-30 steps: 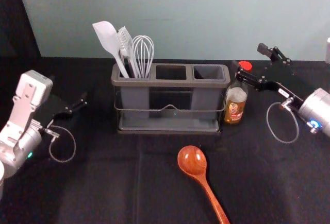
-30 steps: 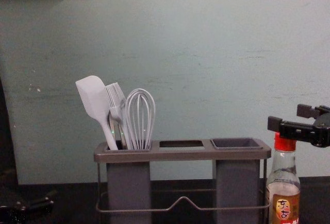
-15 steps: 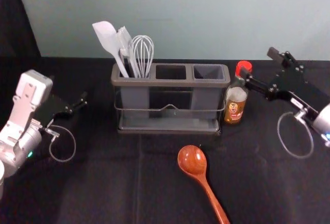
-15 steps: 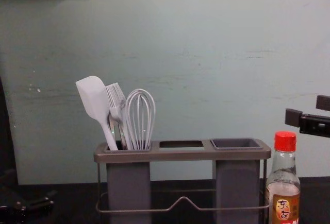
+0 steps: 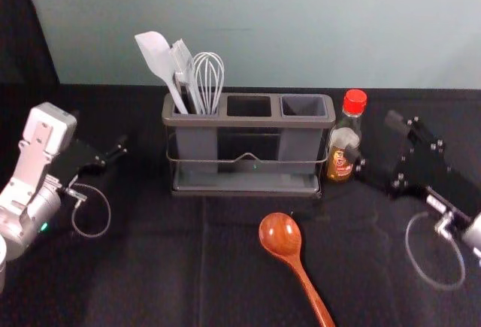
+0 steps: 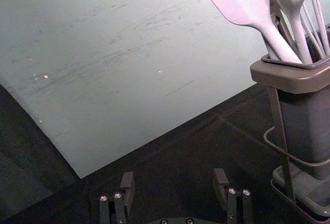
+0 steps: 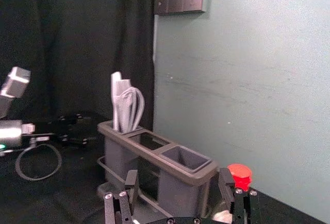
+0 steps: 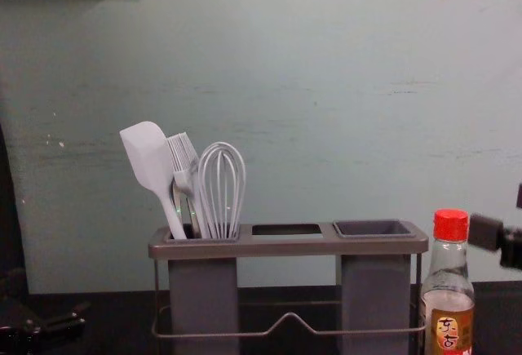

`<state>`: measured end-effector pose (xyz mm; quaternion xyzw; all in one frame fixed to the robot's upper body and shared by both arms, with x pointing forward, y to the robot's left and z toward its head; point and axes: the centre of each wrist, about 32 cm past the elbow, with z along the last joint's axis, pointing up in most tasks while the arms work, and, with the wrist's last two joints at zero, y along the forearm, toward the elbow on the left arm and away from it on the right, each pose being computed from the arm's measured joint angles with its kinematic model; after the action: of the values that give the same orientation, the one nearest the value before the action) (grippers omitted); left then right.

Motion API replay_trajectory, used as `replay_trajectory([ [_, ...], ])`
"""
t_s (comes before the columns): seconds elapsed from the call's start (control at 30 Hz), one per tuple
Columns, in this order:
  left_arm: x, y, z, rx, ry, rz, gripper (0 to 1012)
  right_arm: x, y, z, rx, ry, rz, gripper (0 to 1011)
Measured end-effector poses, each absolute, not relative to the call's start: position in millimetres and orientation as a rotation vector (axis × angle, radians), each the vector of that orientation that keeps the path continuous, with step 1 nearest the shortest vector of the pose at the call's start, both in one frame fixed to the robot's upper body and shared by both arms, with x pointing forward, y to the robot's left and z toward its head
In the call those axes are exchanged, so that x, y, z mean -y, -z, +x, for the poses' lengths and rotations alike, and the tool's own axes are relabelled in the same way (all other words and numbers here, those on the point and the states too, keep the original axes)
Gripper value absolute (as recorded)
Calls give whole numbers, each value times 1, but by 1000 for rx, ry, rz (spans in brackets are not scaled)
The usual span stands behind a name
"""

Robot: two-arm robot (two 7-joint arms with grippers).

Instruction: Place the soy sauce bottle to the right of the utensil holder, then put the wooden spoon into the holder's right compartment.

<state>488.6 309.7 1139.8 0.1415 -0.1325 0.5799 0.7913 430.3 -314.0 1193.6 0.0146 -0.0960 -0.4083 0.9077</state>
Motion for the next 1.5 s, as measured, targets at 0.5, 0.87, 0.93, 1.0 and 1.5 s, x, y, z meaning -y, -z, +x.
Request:
replay_trajectory([
  [0.5,-310,-1140,489,285,-1248,304,1005,303,-1172,405,187,766,35,1002],
  [0.87,-310,-1140,489,285,-1248,304,1005,303,-1173,406,184,771,34,1002],
  [0.93,-310,-1140,489,285,-1248,304,1005,303,-1173,406,184,771,33,1002],
  [1.0,-310,-1140,489,285,-1248,304,1005,303,-1173,406,184,772,33,1002],
  [1.5,-310,-1140,489,285,-1248,304,1005,277,-1186,409,-14,861,-164,1002],
])
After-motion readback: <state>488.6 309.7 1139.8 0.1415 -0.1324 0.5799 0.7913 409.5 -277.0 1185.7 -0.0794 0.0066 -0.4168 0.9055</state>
